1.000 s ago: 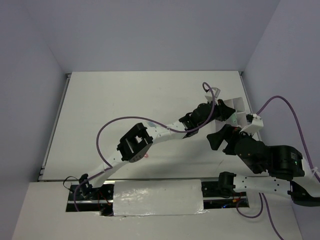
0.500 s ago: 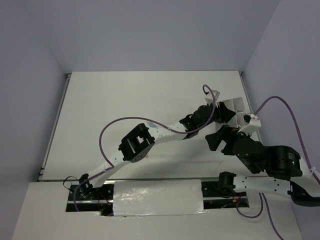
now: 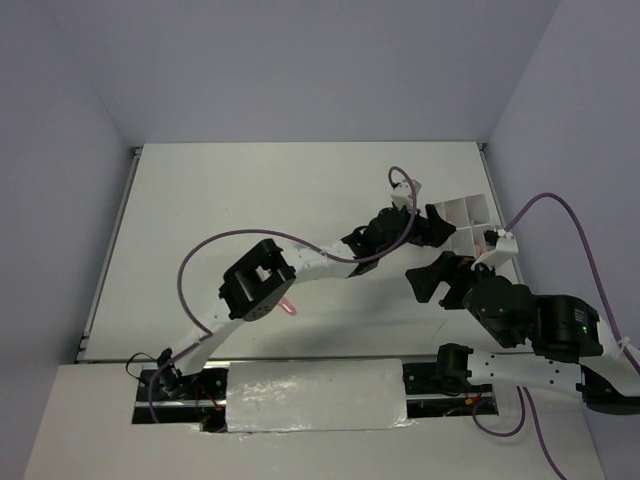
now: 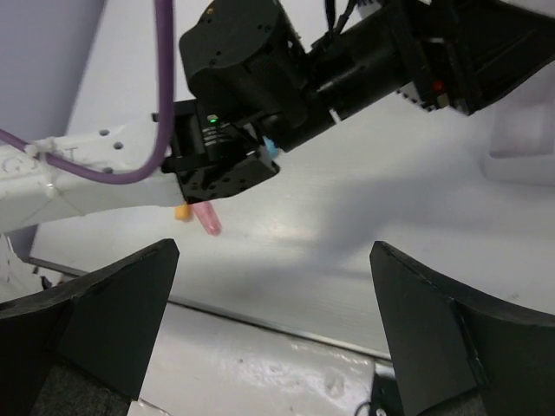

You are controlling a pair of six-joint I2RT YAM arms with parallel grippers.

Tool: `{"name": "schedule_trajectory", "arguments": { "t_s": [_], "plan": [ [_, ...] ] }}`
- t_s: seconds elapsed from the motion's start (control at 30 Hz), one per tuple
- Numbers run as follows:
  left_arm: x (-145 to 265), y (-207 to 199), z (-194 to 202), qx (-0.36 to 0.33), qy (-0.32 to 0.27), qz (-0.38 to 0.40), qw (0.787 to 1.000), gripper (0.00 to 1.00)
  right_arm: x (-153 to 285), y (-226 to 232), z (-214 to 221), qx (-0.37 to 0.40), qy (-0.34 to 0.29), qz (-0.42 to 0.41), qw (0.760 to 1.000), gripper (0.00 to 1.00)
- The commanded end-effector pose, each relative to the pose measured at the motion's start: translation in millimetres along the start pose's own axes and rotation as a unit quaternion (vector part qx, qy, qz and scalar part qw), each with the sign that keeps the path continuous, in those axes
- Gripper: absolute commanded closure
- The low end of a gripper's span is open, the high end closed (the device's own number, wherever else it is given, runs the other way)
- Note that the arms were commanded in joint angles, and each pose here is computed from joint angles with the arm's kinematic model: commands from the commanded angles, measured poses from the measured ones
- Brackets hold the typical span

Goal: Sort the stationery into containers
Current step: Pick up the stationery from the center of the board.

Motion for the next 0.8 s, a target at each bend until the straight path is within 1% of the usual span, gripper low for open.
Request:
{"name": "schedule_trajectory", "arguments": {
  "t_s": [0.0, 0.03, 0.07, 0.1, 0.13, 0.17, 0.2, 0.23, 0.27, 0.3, 0.33, 0.37, 0.4, 0.43, 0.47, 0.5, 0.53, 0.57, 0.6, 0.63, 0.67, 0.7, 0.77],
  "plan": [
    [40.1, -39.9, -126.1, -0.028, -0.111, -0.006, 0.993, 0.11, -6.4, 16.0, -5.4, 0.003, -0.036, -0.053, 0.998, 0.00],
    [51.5, -39.4, -140.7, -0.035, -0.118, -0.028, 0.992, 0.08, -10.0, 19.8, -2.4, 0.015, -0.037, -0.063, 0.997, 0.00],
    [64.2, -25.6, -142.9, -0.045, -0.093, -0.079, 0.991, 0.05, -15.3, 24.5, 0.4, 0.054, -0.040, -0.072, 0.995, 0.00],
    [79.5, -6.5, -154.0, -0.049, -0.087, -0.126, 0.987, 0.03, -23.4, 35.2, 4.9, 0.059, -0.044, -0.085, 0.994, 0.00],
    [102.2, -13.1, -184.5, -0.038, -0.109, -0.157, 0.981, 0.02, -34.9, 45.9, 14.6, 0.086, -0.027, -0.080, 0.993, 0.00],
    [123.6, 13.6, -175.9, -0.038, -0.058, -0.230, 0.971, 0.01, -41.8, 52.1, 18.6, 0.112, -0.020, -0.076, 0.991, 0.00],
    [144.5, 36.8, -195.0, -0.029, -0.057, -0.278, 0.958, 0.01, -47.9, 61.8, 17.5, 0.116, -0.025, -0.078, 0.990, 0.00],
    [171.2, 35.7, -213.6, -0.019, -0.060, -0.305, 0.950, 0.01, -61.5, 71.9, 25.9, 0.141, -0.014, -0.069, 0.988, 0.00],
    [203.5, 70.9, -208.1, -0.009, -0.025, -0.377, 0.926, 0.01, -71.2, 86.0, 29.6, 0.156, -0.011, -0.099, 0.983, 0.00],
    [231.5, 64.6, -224.2, -0.007, -0.039, -0.391, 0.920, 0.01, -87.5, 85.7, 25.7, 0.153, -0.009, -0.093, 0.984, 0.00],
    [251.2, 69.0, -228.1, -0.008, -0.040, -0.412, 0.910, 0.01, -110.2, 88.7, 35.0, 0.162, 0.022, -0.095, 0.982, 0.00],
    [272.1, 77.0, -230.5, -0.017, -0.043, -0.444, 0.895, 0.01, -119.4, 100.1, 47.0, 0.167, 0.073, -0.166, 0.969, 0.00],
    [308.7, 81.3, -231.1, -0.015, -0.031, -0.483, 0.875, 0.01, -133.6, 105.9, 48.6, 0.167, 0.075, -0.183, 0.966, 0.00],
    [327.0, 81.0, -232.2, -0.020, -0.027, -0.500, 0.865, 0.01, -157.5, 109.5, 69.3, 0.196, 0.119, -0.174, 0.958, 0.00],
    [343.3, 82.0, -232.9, -0.027, -0.027, -0.520, 0.854, 0.01, -169.5, 113.1, 79.9, 0.227, 0.147, -0.177, 0.946, 0.00],
    [366.5, 75.1, -234.5, -0.030, -0.034, -0.528, 0.848, 0.01, -174.3, 127.1, 79.4, 0.240, 0.174, -0.186, 0.937, 0.00],
    [383.6, 73.3, -230.6, -0.037, -0.021, -0.543, 0.839, 0.01, -199.2, 129.4, 109.8, 0.268, 0.229, -0.162, 0.922, 0.04],
    [395.2, 74.8, -222.5, -0.042, -0.008, -0.548, 0.836, 0.01, -209.2, 132.5, 122.7, 0.291, 0.251, -0.155, 0.910, 0.07],
    [410.2, 64.3, -226.1, -0.046, -0.021, -0.538, 0.841, 0.01, -216.8, 143.0, 123.6, 0.304, 0.254, -0.148, 0.906, 0.08],
    [420.9, 62.0, -222.9, -0.052, -0.012, -0.542, 0.839, 0.01, -232.0, 141.7, 149.6, 0.325, 0.288, -0.135, 0.891, 0.13],
    [430.5, 63.6, -216.6, -0.064, 0.003, -0.547, 0.835, 0.01, -233.5, 146.6, 162.2, 0.344, 0.301, -0.145, 0.878, 0.15],
    [442.7, 56.6, -219.1, -0.073, -0.007, -0.543, 0.836, 0.01, -237.6, 152.2, 167.0, 0.349, 0.301, -0.146, 0.875, 0.16],
    [459.6, 57.6, -212.5, -0.098, 0.016, -0.557, 0.825, 0.01, -245.7, 152.6, 185.4, 0.354, 0.319, -0.149, 0.867, 0.17]
  ]
}}
Point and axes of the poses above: each gripper's point midway between its finger pads, its own x axis back along the fingers, its own y axis along the line the jaws close on, z = x × y, the point moved 7 cm from there along x, back along the fingers
